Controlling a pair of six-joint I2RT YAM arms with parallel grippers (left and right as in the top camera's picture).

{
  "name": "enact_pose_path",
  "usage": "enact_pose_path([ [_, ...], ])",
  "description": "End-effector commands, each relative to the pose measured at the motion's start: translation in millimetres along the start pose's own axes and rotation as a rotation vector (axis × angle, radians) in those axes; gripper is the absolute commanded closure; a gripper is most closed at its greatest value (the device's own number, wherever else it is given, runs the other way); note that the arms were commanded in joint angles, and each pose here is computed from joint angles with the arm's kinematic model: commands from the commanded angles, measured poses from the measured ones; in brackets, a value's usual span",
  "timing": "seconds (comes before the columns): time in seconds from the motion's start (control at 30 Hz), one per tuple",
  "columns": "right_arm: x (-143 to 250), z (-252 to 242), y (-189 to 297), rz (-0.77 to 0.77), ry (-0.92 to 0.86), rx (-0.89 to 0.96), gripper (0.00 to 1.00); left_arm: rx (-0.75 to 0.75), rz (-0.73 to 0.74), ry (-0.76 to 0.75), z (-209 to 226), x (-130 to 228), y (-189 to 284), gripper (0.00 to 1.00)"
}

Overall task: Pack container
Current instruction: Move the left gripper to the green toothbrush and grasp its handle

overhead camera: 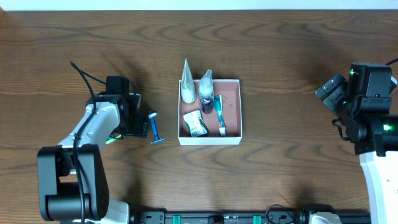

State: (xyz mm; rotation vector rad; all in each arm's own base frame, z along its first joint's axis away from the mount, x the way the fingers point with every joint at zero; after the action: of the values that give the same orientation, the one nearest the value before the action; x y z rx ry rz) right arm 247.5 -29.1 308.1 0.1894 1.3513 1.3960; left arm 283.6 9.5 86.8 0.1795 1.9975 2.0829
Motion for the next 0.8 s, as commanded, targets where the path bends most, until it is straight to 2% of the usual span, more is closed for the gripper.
enact_pose_path([
  [0.0,-2.8,-0.1,1.6,-0.011,0.007,0.001,0.01,0.013,-0.002,-0.023,-0.1,-0.1,-3.3,0.18],
  [0.17,-2.8,-0.1,1.6,-0.011,0.007,0.001,0.01,0.009,-0.019,-0.023,0.7,-3.2,-3.6,0.2],
  [0.4,-2.9,-0.2,1.6,-0.011,0.007,0.002,0.01,0.012,-0.009,-0.022,0.2,-1.6,-6.8,0.41],
  [0.5,-2.9,-0.1,1.6,-0.012,0.007,0.001,0.01,0.016,0.004,-0.023,-1.2,2.6,-10.9,0.46],
  [0.7,-2.8,-0.1,1.6,-0.011,0.007,0.001,0.01,0.027,0.039,-0.023,-3.6,9.6,-22.8,0.47],
  [0.77,-2.8,-0.1,1.6,-0.011,0.007,0.001,0.01,0.028,0.042,-0.023,-3.7,9.8,-24.4,0.53],
])
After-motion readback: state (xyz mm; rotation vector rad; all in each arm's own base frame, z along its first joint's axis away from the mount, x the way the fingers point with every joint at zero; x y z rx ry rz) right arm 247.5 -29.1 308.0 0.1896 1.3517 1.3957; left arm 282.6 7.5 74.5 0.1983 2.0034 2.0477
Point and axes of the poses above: each gripper's point midway between its finger pads, its own y axis back along the fingers, its own z axis along the line the jaws close on, x = y × z, the point moved 8 cm from there along y, back along the fingers, and after that the axes turned 10 degrees about -y, right-handed, at the moved point
